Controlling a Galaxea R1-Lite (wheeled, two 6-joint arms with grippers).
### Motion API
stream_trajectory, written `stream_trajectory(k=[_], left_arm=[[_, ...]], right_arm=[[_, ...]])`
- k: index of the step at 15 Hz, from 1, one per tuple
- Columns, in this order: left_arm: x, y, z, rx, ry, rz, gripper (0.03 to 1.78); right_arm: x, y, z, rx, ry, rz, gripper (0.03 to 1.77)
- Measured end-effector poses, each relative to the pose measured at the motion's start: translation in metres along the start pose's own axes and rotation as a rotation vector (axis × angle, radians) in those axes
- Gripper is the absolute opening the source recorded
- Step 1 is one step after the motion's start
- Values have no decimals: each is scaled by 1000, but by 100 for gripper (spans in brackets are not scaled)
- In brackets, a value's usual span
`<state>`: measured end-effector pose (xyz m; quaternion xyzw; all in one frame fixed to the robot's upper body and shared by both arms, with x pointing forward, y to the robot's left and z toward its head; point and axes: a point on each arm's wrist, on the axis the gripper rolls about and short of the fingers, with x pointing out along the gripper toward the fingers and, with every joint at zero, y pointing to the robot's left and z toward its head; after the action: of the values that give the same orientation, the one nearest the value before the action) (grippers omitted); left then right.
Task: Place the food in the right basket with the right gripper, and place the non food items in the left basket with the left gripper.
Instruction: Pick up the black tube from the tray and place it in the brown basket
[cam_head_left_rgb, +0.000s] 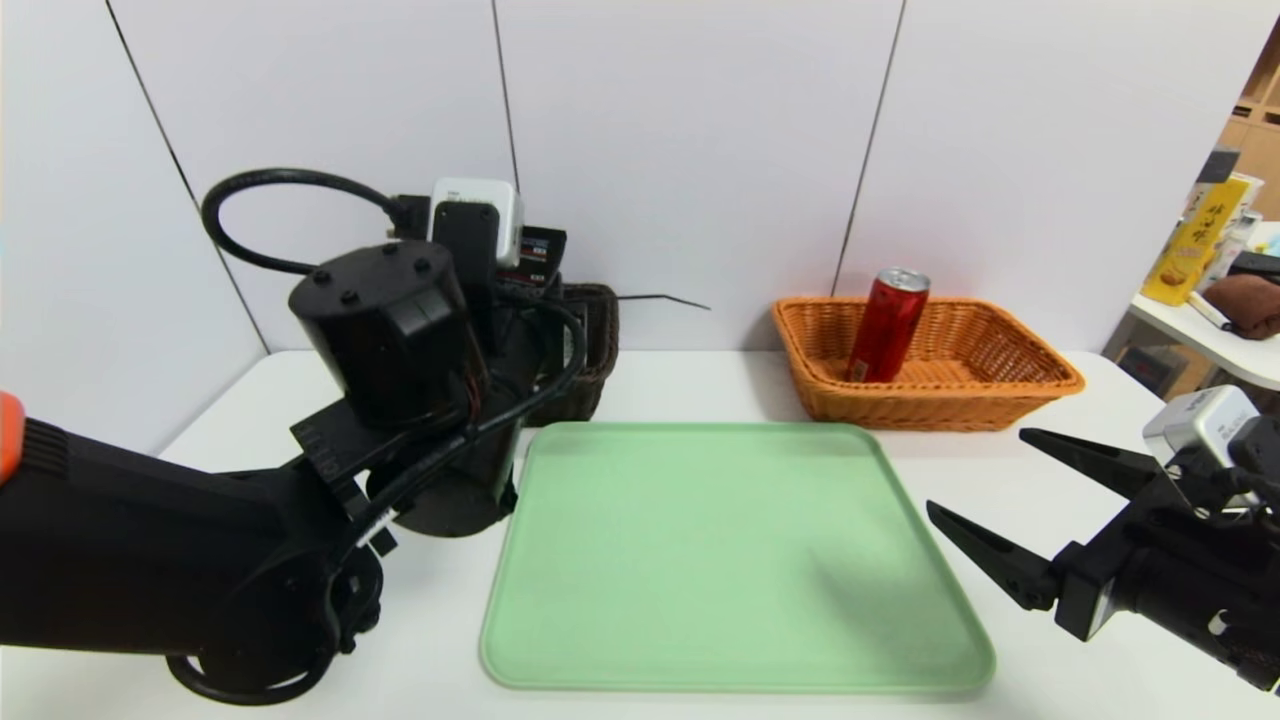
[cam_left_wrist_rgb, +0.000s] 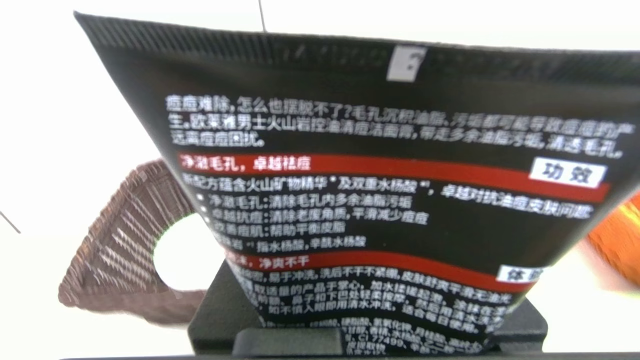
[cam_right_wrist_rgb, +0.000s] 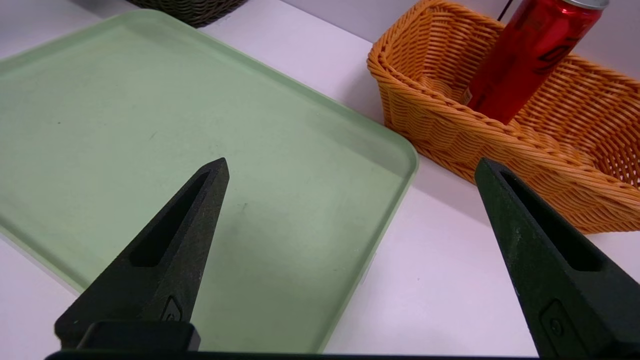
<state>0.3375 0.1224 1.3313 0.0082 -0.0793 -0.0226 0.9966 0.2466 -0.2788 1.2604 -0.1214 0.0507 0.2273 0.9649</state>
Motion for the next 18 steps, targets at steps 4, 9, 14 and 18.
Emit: stream_trajectory(k=[4,9,14,18], left_arm=[[26,15,19,12,1,18,72],[67,29,33,-4,44,45,72],[101,31,9,-14,188,70,72],[123,35,-21,4,268,103,71]], right_arm=[[0,0,0,0,1,1,169],[0,0,-1,0,3,0,169],[0,0,-1,1,4,2,169],[0,0,-1,0,4,4,169]])
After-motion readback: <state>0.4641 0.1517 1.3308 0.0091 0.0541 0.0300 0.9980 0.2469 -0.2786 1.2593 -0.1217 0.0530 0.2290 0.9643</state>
